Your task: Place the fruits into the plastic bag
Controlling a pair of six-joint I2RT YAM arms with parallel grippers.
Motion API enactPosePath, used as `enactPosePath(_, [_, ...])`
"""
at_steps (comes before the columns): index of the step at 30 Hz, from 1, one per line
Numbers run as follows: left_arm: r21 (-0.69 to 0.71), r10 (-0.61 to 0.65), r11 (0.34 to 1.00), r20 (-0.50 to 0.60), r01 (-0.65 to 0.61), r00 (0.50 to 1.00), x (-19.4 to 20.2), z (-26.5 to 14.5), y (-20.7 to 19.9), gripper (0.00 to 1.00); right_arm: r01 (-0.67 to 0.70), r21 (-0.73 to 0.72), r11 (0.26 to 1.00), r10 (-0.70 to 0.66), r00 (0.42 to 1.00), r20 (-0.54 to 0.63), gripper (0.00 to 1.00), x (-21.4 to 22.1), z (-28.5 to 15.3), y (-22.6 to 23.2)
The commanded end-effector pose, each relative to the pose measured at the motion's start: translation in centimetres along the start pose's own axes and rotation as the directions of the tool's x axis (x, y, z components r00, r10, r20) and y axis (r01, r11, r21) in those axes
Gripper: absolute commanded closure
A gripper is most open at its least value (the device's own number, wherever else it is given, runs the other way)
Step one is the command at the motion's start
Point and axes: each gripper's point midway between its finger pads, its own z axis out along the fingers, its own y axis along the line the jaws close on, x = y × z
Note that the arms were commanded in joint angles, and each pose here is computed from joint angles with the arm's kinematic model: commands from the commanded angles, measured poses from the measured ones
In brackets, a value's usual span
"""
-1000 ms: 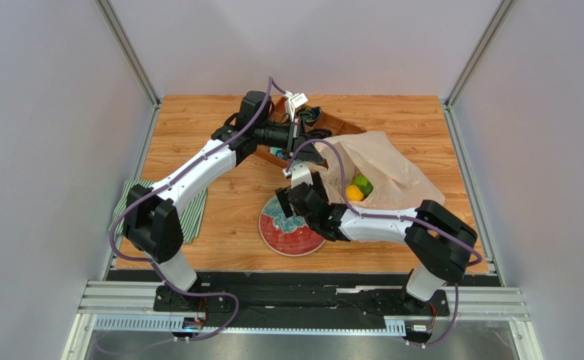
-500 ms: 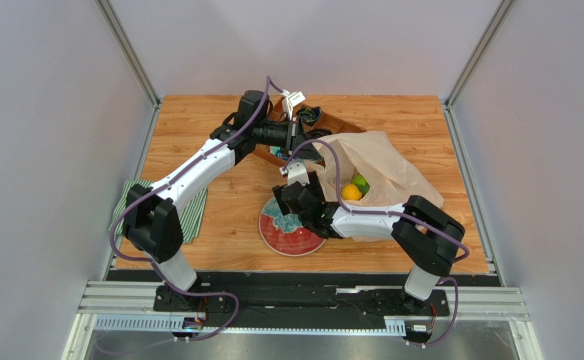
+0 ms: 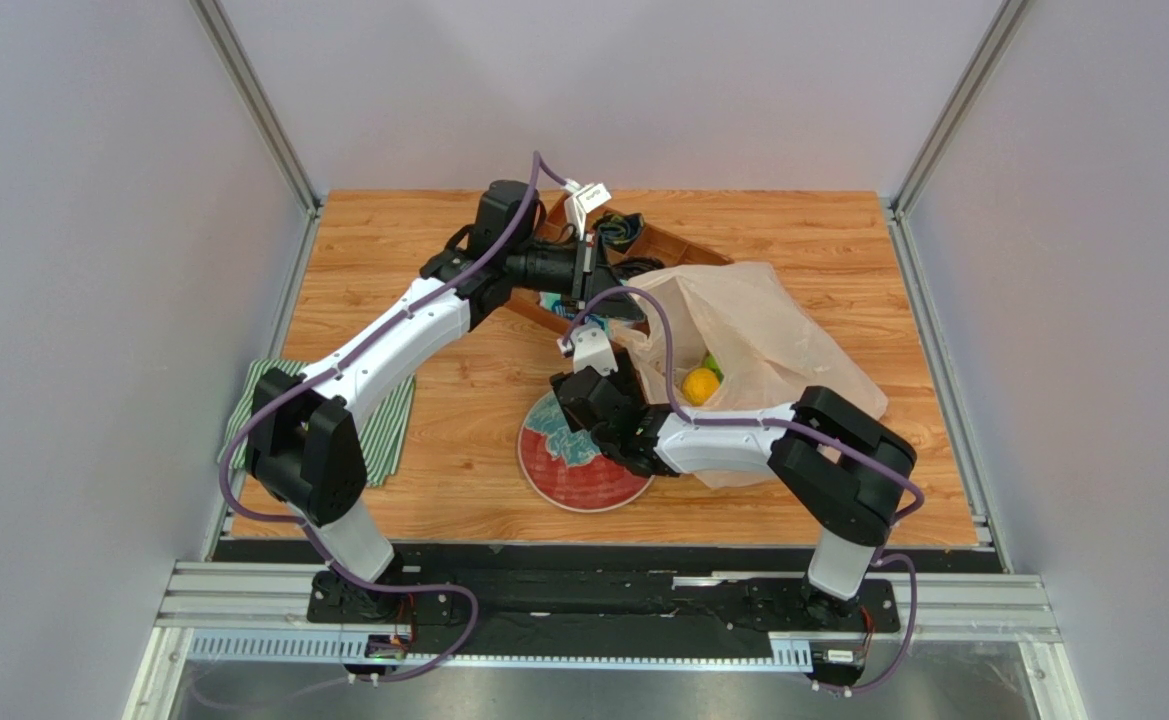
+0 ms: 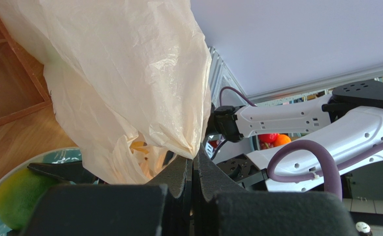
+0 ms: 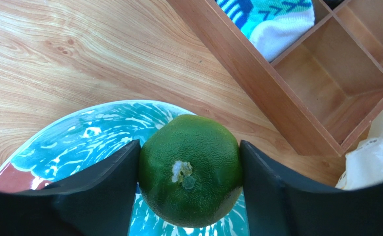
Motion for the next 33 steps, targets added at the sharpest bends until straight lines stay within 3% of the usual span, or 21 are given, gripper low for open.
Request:
enactPosePath(1, [0.082, 0.048, 0.996, -0.016, -0.047, 0.999, 0.3, -0.2, -3.2, 1.00, 0.022, 0.033, 0.999, -0.020, 0.998, -0.060, 0.46, 1.6, 0.5, -0.9])
enactPosePath(3, [0.082, 0.048, 0.996, -0.016, -0.047, 0.999, 0.3, -0.2, -3.2, 1.00, 0.021, 0.019, 1.000, -0.020, 0.998, -0.053, 0.55, 1.4, 0.0, -1.0])
enactPosePath(9, [0.082, 0.048, 0.996, -0.016, -0.047, 0.999, 0.3, -0.2, -3.2, 1.00, 0.064, -0.075, 0.995, -0.062, 0.998, 0.019, 0.68, 0.1, -2.2, -0.1])
enactPosePath(16, [0.078, 0.043, 0.996, -0.017, -0.042, 0.999, 0.3, -0.1, -2.8, 1.00, 0.146, -0.240, 0.960, -0.111, 0.982, 0.154, 0.72, -2.3, -7.4, 3.3])
enactPosePath(21, [0.077, 0.048, 0.996, -0.018, -0.047, 0.999, 0.3, -0.1, -2.9, 1.00, 0.139, -0.421, 0.896, -0.039, 0.971, 0.237, 0.74, -4.9, -12.5, 4.6])
enactPosePath(28, [0.069, 0.053, 0.996, -0.014, -0.052, 0.999, 0.2, -0.2, -2.9, 1.00, 0.085, -0.442, 0.893, 0.066, 0.947, 0.314, 0.73, -8.3, -18.8, -0.8])
enactPosePath(33, [0.068, 0.050, 0.996, -0.015, -0.049, 0.999, 0.2, -0.2, -2.7, 1.00, -0.034, -0.325, 0.945, 0.123, 0.958, 0.258, 0.71, -8.4, -18.2, -6.4])
